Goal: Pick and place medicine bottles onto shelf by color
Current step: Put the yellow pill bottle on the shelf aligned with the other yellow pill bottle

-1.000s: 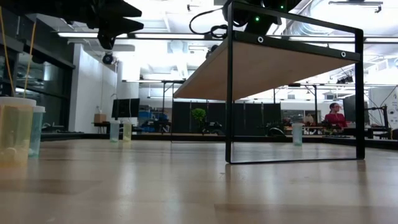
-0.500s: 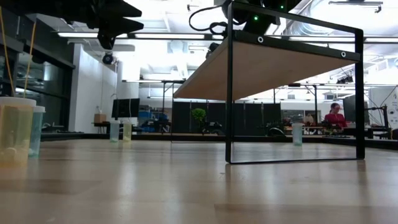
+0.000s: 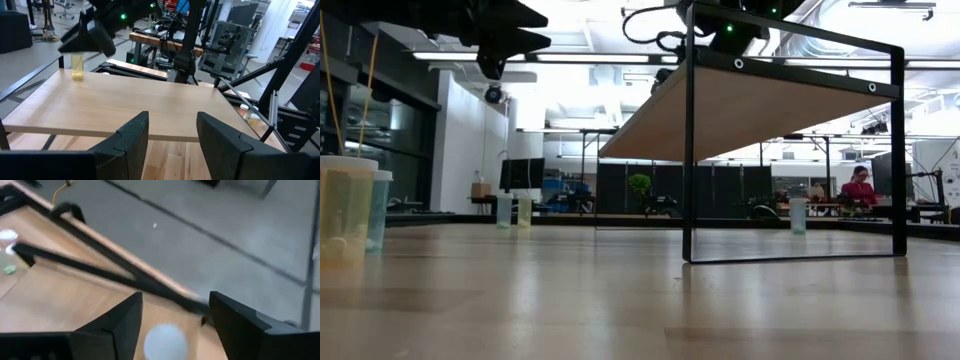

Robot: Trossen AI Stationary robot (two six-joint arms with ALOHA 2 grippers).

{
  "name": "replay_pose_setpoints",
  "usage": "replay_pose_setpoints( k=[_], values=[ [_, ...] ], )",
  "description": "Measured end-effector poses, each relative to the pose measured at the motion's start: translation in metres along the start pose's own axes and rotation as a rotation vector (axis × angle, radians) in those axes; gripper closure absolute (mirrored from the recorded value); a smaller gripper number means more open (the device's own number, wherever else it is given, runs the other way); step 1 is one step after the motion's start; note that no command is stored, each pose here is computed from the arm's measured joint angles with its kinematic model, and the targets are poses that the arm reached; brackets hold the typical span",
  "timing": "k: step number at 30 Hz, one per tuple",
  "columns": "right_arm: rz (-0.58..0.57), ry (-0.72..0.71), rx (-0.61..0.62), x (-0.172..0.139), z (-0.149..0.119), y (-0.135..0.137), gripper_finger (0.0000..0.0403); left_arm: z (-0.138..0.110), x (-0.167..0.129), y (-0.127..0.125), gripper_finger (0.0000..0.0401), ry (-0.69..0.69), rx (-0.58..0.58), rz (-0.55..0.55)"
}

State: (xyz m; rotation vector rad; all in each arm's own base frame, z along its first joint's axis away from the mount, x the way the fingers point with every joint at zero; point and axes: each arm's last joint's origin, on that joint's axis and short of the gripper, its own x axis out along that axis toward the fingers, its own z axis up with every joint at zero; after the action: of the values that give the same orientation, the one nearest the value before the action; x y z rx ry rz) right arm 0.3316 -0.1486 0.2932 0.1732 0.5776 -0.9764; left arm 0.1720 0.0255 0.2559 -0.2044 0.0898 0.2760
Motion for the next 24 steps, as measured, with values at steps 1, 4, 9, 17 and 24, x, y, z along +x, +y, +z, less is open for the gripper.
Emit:
replay_pose_setpoints(
  k=[1, 4, 9, 17, 24],
  values=[
    [0.004, -0.024, -0.001, -0.003, 0.004, -0.001, 0.0177, 0.0, 0.0, 0.0, 0.0243, 0.001, 0.0, 0.0],
    [0.016, -0.09, -0.018, -0.018, 0.015, -0.007, 0.0174, 0.0, 0.0, 0.0, 0.0243, 0.002, 0.0, 0.0],
    [0.039, -0.176, -0.071, -0.063, 0.03, -0.024, 0.0173, 0.0, 0.0, 0.0, 0.0243, 0.003, 0.0, 0.001],
    [0.165, -0.314, -0.092, -0.143, -0.02, -0.045, 0.0174, -0.001, 0.0, 0.0, 0.0243, 0.005, 0.001, 0.002],
    [0.482, -0.509, 0.007, -0.173, -0.093, -0.054, 0.0174, -0.001, 0.0, 0.0, 0.0243, 0.01, 0.047, 0.004]
  ],
)
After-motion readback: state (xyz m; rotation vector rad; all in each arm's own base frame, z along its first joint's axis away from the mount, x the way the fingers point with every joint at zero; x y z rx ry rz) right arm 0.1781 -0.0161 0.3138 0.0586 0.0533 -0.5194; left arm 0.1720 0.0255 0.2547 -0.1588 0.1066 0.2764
